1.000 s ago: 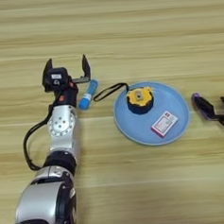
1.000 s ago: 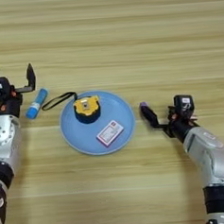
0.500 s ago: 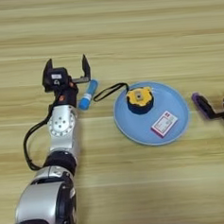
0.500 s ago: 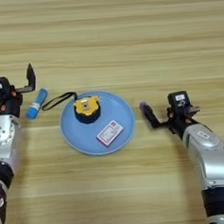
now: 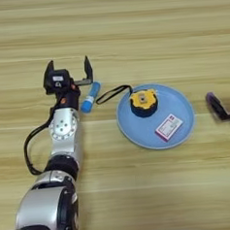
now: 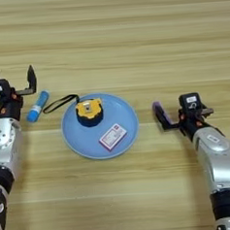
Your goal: Move the objects on the table
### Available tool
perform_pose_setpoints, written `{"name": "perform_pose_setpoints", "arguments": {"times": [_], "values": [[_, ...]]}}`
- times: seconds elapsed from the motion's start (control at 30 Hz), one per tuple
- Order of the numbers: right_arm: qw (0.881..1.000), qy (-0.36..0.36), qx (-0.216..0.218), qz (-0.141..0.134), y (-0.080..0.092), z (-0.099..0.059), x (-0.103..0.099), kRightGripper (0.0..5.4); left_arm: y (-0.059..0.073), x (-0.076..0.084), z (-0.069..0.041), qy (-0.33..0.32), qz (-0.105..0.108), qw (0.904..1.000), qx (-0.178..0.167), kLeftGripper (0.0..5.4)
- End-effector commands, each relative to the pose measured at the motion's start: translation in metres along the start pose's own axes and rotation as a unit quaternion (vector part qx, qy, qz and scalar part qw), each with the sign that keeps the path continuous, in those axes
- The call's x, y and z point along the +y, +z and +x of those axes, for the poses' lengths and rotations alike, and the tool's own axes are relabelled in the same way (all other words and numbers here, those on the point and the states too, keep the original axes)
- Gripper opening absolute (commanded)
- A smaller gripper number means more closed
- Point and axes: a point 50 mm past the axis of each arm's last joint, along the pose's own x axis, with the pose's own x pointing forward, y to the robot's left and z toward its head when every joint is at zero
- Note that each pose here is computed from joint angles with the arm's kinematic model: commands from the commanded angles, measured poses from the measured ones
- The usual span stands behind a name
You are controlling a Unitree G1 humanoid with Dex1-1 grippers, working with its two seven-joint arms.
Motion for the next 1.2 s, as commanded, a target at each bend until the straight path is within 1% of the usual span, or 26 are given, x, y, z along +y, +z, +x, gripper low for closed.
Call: {"name": "perform_pose_setpoints", "arguments": {"times": [0.03,0.17,0.27,0.33,0.53,0.63,0.77,0.83,0.93,1.1,1.17,1.2], "values": [[1.000,0.017,0.017,-0.003,-0.008,0.000,0.014,5.39,-0.001,-0.001,-0.001,-0.002,0.001,1.0000,0.005,5.40],[0.999,0.049,0.016,-0.003,-0.010,-0.001,0.036,5.39,-0.001,0.000,-0.001,-0.001,0.002,1.0000,0.005,5.40],[0.998,0.061,0.019,-0.005,-0.013,-0.002,0.045,5.39,-0.001,0.000,0.000,-0.001,0.001,1.0000,0.006,5.40],[0.998,0.059,0.020,-0.004,-0.014,-0.003,0.045,5.39,-0.001,0.001,0.000,-0.001,0.001,1.0000,0.006,5.40],[0.999,0.044,0.011,-0.006,-0.008,-0.003,0.036,5.39,-0.001,0.001,0.000,-0.001,0.002,1.0000,0.006,5.40],[0.999,0.041,0.012,-0.005,-0.008,-0.003,0.033,5.39,-0.001,0.001,0.000,-0.001,0.002,1.0000,0.006,5.40],[0.999,0.031,0.020,-0.004,-0.013,-0.002,0.029,4.92,-0.001,0.001,0.000,-0.001,0.002,1.0000,0.006,5.40],[0.999,0.030,0.022,-0.004,-0.014,-0.002,0.028,4.79,-0.001,0.001,0.000,-0.001,0.002,1.0000,0.006,5.40],[0.999,0.028,0.026,-0.003,-0.015,-0.001,0.027,4.38,-0.001,0.001,0.000,-0.001,0.001,1.0000,0.006,5.40],[0.999,0.026,0.030,-0.003,-0.017,-0.001,0.025,3.86,-0.001,0.001,0.000,-0.001,0.001,1.0000,0.006,5.40],[0.999,0.024,0.031,-0.002,-0.017,-0.001,0.024,3.54,-0.001,0.001,0.000,-0.001,0.001,1.0000,0.005,5.40],[0.999,0.023,0.031,-0.001,-0.017,-0.001,0.024,3.50,-0.001,0.001,0.000,-0.001,0.001,1.0000,0.006,5.40]]}}
